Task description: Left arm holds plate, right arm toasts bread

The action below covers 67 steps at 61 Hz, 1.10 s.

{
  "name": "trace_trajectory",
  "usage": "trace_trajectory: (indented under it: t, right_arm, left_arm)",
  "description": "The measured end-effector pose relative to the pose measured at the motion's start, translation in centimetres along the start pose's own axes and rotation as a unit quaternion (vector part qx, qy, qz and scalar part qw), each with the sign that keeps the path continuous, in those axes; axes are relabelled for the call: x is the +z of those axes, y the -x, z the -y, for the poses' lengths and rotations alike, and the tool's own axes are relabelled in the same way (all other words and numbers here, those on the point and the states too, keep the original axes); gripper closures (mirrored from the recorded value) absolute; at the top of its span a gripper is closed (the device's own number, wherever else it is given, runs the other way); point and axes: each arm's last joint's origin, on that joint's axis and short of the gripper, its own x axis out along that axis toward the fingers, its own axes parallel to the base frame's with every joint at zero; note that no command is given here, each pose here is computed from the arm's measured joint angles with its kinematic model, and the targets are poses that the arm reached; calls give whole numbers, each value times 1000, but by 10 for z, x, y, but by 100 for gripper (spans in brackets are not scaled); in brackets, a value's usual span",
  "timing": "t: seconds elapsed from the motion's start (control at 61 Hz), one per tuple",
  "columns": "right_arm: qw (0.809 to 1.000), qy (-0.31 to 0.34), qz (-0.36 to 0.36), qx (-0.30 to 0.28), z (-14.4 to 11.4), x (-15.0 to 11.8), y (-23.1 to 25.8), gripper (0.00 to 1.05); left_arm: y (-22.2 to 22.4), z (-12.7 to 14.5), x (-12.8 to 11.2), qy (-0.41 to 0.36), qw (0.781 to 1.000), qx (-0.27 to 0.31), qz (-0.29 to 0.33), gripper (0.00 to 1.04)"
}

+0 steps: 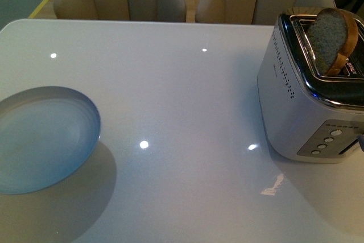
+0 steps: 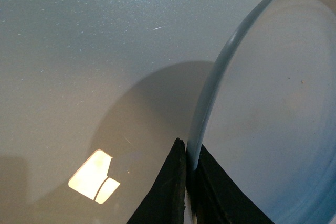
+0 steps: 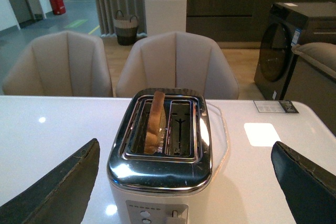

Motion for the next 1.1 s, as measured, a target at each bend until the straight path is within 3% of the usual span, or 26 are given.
trace_trajectory:
  t: [0.246, 0.558, 0.886, 1.099]
  right_arm:
    - [1000, 0, 0, 0, 0, 0, 0, 9]
    - [1000, 0, 0, 0, 0, 0, 0, 9]
    - [1000, 0, 0, 0, 0, 0, 0, 9]
    - [1000, 0, 0, 0, 0, 0, 0, 9]
  left_arm:
    - [-36, -11, -4, 6, 1000, 12, -24, 102]
    - [-47, -26, -14, 16, 998, 38, -41, 101]
    - [-26, -18, -9, 7, 999, 37, -33, 50]
    - [28, 18, 20, -17, 1000, -4, 14, 13]
